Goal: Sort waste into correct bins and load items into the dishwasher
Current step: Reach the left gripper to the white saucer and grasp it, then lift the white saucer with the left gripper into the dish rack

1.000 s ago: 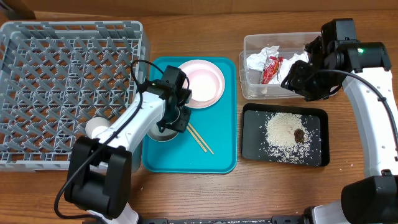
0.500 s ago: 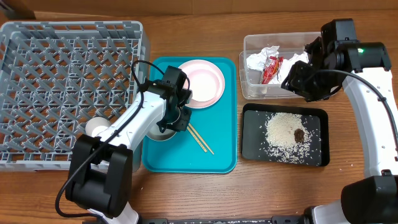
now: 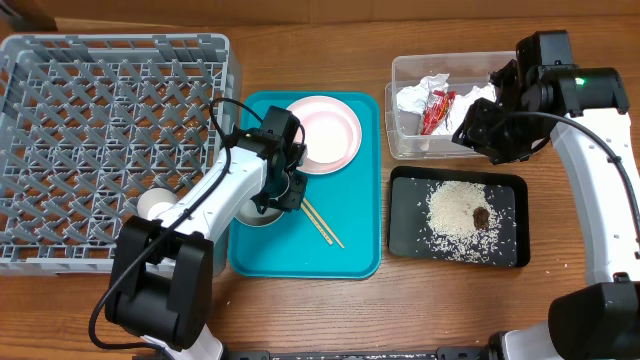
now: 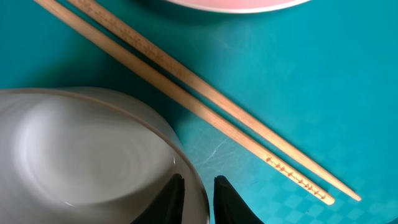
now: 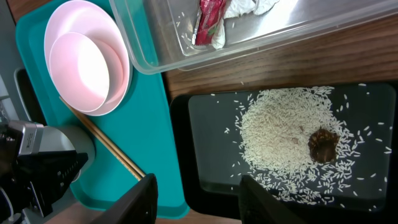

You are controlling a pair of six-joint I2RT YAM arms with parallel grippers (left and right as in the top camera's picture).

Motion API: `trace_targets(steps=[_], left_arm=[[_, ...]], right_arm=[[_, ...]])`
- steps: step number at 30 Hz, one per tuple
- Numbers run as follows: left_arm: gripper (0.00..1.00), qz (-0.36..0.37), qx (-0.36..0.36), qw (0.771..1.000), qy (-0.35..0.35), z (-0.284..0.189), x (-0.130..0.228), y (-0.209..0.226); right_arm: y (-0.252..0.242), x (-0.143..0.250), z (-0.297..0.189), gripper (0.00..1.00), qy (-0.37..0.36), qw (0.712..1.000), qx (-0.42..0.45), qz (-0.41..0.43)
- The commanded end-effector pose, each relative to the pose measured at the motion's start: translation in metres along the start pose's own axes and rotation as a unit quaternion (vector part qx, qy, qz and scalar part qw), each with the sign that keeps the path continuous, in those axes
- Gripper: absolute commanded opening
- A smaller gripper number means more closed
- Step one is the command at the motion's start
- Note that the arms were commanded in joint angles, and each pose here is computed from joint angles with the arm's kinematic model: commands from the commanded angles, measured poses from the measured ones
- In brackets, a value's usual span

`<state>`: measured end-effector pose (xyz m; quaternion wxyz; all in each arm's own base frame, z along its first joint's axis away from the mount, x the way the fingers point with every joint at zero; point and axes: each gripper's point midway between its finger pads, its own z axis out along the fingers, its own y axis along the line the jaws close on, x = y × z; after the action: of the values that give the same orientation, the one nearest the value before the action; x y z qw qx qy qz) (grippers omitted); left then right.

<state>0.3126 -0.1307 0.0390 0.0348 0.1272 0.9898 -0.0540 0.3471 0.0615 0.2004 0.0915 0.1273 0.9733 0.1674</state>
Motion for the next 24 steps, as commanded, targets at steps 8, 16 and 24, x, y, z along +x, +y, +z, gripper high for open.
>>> trace_targets(steps=[8,16,24], left_arm=[[0.22,-0.007,0.0,1.0,0.016,0.0077,0.0077,-0.0002],[0.13,-0.007,-0.001,1.0,0.023,0.0106,0.0128,0.0004],[0.04,-0.01,0.004,1.0,0.017,0.0009,0.0067,-0.0026]], right_arm=[[0.0033,-0.0038,-0.0126,0.44,-0.021,1.0,-0.001,-0.008],[0.0031,-0.0032,-0.0126,0.44,-0.02,1.0,-0.001,-0.007],[0.0028,-0.0025,-0.0125,0.44,-0.018,1.0,0.0,-0.007]])
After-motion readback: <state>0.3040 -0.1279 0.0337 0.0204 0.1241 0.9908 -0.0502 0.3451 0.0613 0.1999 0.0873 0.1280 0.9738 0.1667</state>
